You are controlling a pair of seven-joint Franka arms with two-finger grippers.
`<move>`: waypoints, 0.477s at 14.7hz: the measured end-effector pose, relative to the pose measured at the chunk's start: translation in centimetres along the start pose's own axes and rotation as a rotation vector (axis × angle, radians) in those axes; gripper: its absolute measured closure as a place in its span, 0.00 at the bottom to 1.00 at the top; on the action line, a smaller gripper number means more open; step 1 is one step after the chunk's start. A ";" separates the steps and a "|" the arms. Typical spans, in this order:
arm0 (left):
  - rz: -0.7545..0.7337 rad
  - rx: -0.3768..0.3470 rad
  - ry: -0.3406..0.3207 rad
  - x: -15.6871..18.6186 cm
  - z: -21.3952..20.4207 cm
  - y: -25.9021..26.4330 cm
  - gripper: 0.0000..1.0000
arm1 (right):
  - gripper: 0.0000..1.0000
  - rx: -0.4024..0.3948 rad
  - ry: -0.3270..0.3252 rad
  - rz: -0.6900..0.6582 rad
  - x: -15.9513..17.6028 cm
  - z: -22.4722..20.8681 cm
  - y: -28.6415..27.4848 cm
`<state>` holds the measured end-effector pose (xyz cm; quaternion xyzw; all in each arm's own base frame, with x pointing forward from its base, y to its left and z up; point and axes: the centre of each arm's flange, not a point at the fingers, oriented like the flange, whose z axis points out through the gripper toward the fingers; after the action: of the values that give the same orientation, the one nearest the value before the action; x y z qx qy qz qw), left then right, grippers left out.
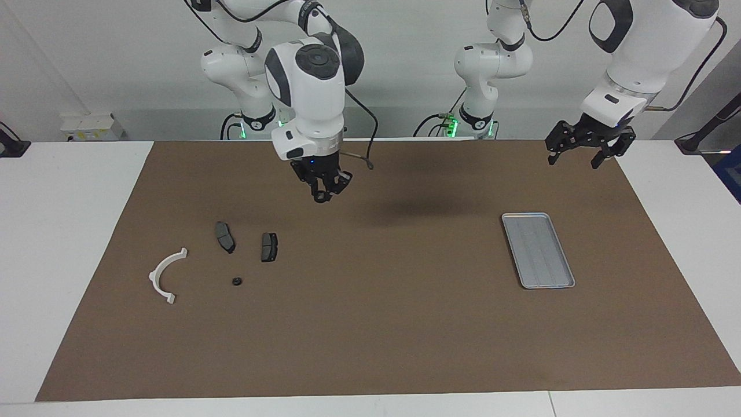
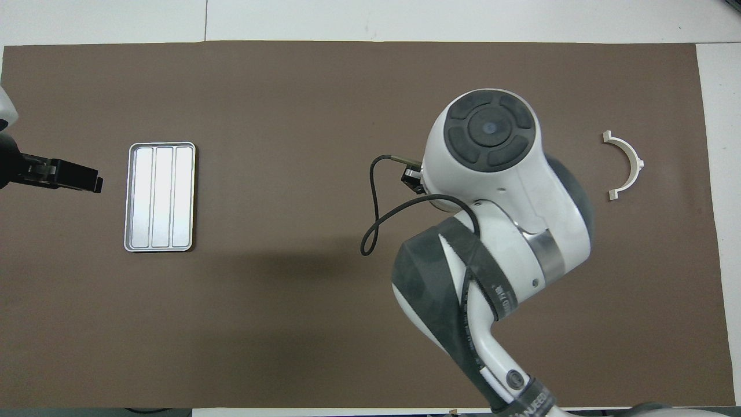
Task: Pick bearing gear from pile to tray
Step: 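Carry the bearing ring toward the table center with the right gripper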
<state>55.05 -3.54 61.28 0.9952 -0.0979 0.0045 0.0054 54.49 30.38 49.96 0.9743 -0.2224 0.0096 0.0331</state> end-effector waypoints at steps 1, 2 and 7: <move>0.000 0.000 0.000 0.0 0.0 0.0 0.00 | 0.66 0.006 0.003 0.016 -0.8 0.8 -1.0; 0.000 0.000 0.000 0.0 0.0 0.0 0.00 | 0.66 0.015 0.006 0.033 -1.4 1.9 -1.9; 0.000 0.000 0.000 0.0 0.0 0.0 0.00 | 0.66 0.068 0.022 0.099 -3.1 7.8 -5.7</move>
<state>55.05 -3.54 61.28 0.9952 -0.0979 0.0046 0.0054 54.18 36.37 41.69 0.9625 -0.2696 0.0296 0.0020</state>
